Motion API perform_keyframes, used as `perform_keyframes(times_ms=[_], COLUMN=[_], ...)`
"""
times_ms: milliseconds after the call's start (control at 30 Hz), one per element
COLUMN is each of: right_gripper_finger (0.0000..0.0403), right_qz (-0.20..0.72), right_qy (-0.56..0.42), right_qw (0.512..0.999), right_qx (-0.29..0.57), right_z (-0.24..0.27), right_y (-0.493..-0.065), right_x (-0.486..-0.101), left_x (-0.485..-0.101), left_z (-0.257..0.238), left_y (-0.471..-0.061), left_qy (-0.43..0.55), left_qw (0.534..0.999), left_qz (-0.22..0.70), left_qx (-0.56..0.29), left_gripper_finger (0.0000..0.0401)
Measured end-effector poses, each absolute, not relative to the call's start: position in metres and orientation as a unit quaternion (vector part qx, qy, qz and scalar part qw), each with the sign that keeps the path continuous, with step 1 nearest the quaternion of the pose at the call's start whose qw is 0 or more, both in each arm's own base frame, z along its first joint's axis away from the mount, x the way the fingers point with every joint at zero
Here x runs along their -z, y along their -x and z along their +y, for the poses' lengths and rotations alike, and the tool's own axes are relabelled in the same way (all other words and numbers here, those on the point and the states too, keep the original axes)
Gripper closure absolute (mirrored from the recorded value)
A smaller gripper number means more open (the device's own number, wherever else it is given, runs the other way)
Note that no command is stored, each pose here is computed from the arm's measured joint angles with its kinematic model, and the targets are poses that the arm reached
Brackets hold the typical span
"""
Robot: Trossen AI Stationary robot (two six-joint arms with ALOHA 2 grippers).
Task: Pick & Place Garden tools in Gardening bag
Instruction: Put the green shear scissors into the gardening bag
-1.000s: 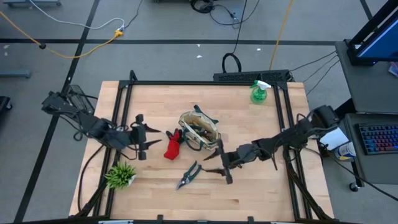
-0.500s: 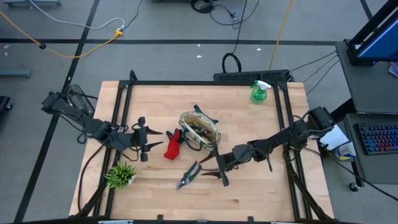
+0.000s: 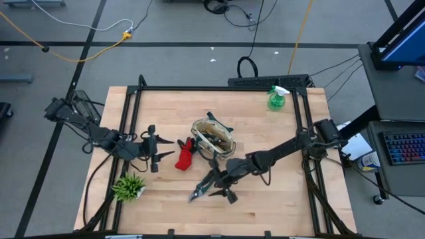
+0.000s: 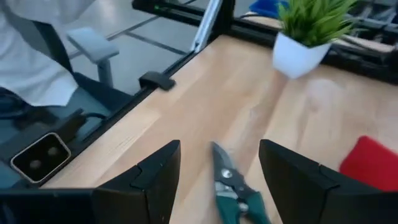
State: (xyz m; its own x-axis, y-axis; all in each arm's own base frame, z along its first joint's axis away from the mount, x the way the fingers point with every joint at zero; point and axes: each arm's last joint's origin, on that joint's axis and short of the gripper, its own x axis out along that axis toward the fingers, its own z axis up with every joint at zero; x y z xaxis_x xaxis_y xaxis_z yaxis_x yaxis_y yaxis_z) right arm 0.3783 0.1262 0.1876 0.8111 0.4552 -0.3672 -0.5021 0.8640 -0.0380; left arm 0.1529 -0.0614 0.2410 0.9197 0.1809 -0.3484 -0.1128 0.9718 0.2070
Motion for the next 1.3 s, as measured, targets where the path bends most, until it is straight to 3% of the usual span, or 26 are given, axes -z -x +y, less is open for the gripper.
perform_keyframes(times_ms=[533,1300], right_gripper_finger=[0.019,0.019], right_qz=[0.264,0.324], right_qy=[0.054,0.125], right_qw=[0.94,0.916], right_qx=[-0.21,-0.202], right_z=[0.106,0.101], right_y=[-0.388,-0.375], right_x=[-0.134,-0.115], left_x=[-0.24,-0.24], left_z=[-0.061,-0.061], left_y=[-0.153,-0.153], left_qy=[-0.089,-0.09], left_qw=[0.975,0.975], left_qz=[0.188,0.189], left_qx=[-0.076,-0.076], left_gripper_finger=[0.0229,0.0229])
